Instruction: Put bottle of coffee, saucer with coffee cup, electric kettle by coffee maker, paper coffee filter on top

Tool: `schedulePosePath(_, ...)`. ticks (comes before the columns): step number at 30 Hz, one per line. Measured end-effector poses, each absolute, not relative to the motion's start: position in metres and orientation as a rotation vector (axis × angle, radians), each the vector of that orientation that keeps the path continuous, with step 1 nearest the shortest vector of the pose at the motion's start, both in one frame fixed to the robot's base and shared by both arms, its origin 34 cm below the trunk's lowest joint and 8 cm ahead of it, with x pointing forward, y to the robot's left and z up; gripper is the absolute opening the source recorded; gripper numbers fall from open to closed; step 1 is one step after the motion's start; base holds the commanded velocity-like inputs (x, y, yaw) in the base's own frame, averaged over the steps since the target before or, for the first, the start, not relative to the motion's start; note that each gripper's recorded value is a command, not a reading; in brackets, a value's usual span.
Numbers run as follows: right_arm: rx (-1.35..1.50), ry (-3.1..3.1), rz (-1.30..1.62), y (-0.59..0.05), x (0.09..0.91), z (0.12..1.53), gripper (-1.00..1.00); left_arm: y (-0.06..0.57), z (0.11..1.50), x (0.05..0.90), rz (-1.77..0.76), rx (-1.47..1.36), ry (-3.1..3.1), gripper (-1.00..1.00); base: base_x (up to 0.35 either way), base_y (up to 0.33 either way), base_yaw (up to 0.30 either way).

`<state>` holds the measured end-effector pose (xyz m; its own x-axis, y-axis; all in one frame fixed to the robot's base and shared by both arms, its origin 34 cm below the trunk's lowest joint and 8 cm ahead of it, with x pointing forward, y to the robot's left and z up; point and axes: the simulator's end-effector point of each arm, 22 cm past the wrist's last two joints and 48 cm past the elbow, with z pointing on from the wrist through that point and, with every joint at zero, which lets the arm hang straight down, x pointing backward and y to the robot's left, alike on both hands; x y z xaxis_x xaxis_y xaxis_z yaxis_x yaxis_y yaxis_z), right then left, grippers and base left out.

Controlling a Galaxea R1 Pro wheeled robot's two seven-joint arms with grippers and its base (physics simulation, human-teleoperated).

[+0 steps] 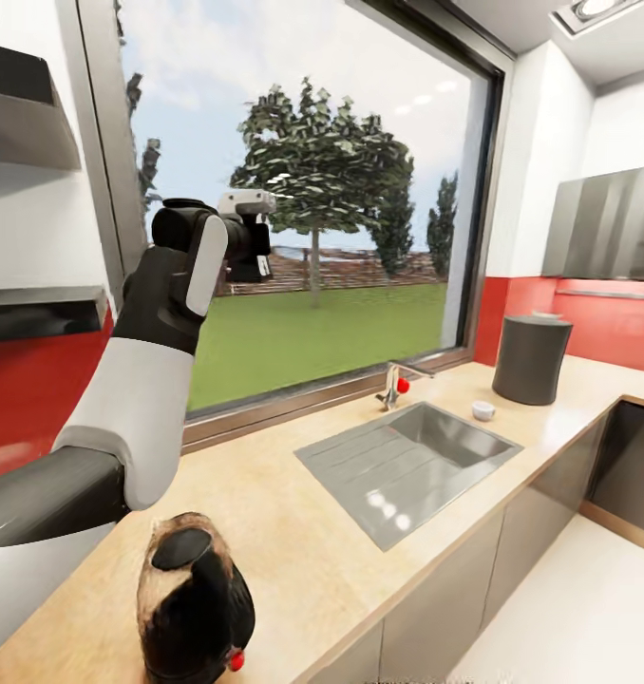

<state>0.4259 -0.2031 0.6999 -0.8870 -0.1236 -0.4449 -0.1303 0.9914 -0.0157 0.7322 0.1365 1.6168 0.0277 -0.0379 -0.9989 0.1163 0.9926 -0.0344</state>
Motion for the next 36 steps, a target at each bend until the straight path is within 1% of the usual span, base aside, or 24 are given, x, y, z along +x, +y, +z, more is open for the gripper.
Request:
schedulePosePath(9, -0.179, 2.678, 0.021, -0.203, 0.425, 0.699, 1.0, 0.136, 1.613, 0.735, -0.119, 0.065, 1.546, -1.0, 0.0, -0.007, -0.273)
schedulePosePath(24, -0.179, 2.696, 0.023, -0.203, 0.419, 0.693, 1.0, 0.136, 1.601, 0.747, -0.119, 0.064, 1.567, -1.0, 0.0, -0.003, -0.185)
schedulePosePath(28, -0.18, 2.701, 0.023, -0.203, 0.418, 0.692, 1.0, 0.136, 1.597, 0.75, -0.117, 0.064, 1.574, -1.0, 0.0, -0.152, -0.175)
schedulePosePath(36, -0.18, 2.711, 0.024, -0.203, 0.415, 0.688, 1.0, 0.135, 1.587, 0.758, -0.119, 0.064, 1.592, -1.0, 0.0, -0.281, -0.174)
